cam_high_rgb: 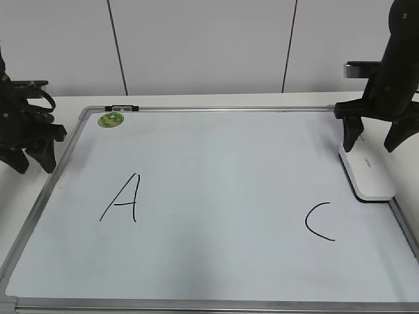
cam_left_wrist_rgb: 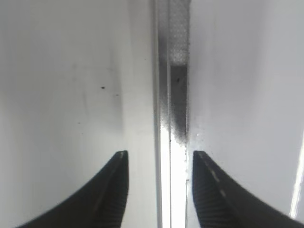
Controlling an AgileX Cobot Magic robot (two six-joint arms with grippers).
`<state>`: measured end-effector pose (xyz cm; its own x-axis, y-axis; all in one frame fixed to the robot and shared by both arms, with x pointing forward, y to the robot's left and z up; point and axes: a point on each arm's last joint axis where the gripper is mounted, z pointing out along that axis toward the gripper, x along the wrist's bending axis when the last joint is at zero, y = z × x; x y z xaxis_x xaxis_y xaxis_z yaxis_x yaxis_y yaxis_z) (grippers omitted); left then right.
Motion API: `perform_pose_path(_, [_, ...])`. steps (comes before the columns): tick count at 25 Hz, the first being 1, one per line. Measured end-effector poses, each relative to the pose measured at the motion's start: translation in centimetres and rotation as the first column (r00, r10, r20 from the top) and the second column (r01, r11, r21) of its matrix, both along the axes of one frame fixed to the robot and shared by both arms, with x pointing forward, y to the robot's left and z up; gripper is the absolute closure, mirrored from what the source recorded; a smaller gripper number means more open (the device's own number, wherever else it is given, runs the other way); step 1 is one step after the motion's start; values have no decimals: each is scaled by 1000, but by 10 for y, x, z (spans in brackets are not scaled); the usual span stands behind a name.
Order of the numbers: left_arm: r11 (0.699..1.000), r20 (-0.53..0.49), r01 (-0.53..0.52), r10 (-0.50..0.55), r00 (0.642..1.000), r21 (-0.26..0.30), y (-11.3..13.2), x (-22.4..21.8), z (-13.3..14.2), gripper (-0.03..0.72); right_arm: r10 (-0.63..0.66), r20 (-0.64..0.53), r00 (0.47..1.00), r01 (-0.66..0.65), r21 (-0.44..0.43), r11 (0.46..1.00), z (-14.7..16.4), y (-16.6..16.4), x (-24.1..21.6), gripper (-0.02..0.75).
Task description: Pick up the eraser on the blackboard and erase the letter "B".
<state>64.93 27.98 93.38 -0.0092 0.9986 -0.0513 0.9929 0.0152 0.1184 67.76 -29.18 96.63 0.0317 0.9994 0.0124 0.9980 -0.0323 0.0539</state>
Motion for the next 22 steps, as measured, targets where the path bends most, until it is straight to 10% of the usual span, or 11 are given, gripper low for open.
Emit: perform_pose_path(22, [1000,155,-1,3,988,-14,2,-54,103,202,87,62,994,-85,-30,996,60,37,-58,162])
